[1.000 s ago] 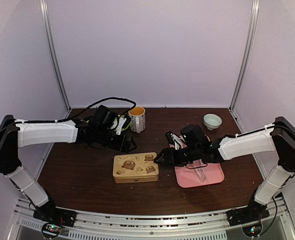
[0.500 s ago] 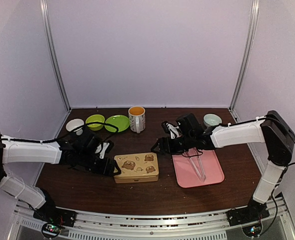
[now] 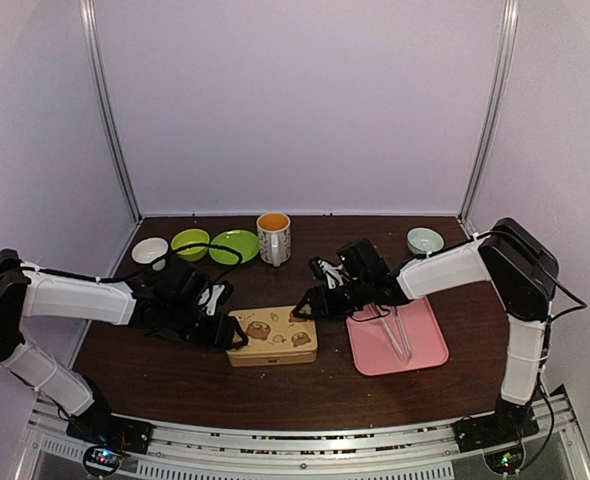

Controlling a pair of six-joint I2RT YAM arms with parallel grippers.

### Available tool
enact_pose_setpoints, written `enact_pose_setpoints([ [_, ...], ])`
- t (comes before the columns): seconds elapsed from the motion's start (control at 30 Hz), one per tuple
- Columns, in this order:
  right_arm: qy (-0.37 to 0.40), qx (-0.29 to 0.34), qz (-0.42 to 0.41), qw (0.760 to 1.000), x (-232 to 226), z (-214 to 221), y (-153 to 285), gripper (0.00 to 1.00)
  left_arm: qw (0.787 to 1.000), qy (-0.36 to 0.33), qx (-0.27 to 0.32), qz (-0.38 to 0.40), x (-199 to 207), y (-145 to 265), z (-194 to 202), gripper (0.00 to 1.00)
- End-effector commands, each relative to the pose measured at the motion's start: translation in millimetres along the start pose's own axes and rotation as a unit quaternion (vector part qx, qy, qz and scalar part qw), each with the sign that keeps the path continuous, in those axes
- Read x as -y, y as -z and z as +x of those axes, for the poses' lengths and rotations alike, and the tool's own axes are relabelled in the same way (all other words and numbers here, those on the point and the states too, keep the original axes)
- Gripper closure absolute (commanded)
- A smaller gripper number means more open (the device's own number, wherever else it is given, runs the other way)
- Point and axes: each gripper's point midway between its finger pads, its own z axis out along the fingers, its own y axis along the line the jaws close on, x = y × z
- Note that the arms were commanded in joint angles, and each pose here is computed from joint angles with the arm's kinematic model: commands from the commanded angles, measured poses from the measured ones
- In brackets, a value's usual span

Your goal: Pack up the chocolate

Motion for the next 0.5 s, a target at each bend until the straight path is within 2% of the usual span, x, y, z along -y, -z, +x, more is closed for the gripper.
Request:
enact_pose_setpoints([
  [0.0, -0.010, 0.009, -0.040, 0.999, -7.4, -1.3, -2.7, 0.44, 1.000, -0.008, -0.010, -0.021, -10.6, -9.0, 1.3, 0.39],
  [0.23, -0.044, 0.014, -0.062, 0.997, 0.1, 6.1, -8.2, 0.57, 0.998, -0.018, -0.035, -0.045, -22.4, -22.4, 8.9, 0.41],
  [0.47, -0.064, 0.007, -0.054, 0.996, 9.1, 16.0, -10.3, 0.64, 0.996, -0.028, -0.049, -0.071, -34.9, -31.2, 20.2, 0.44],
])
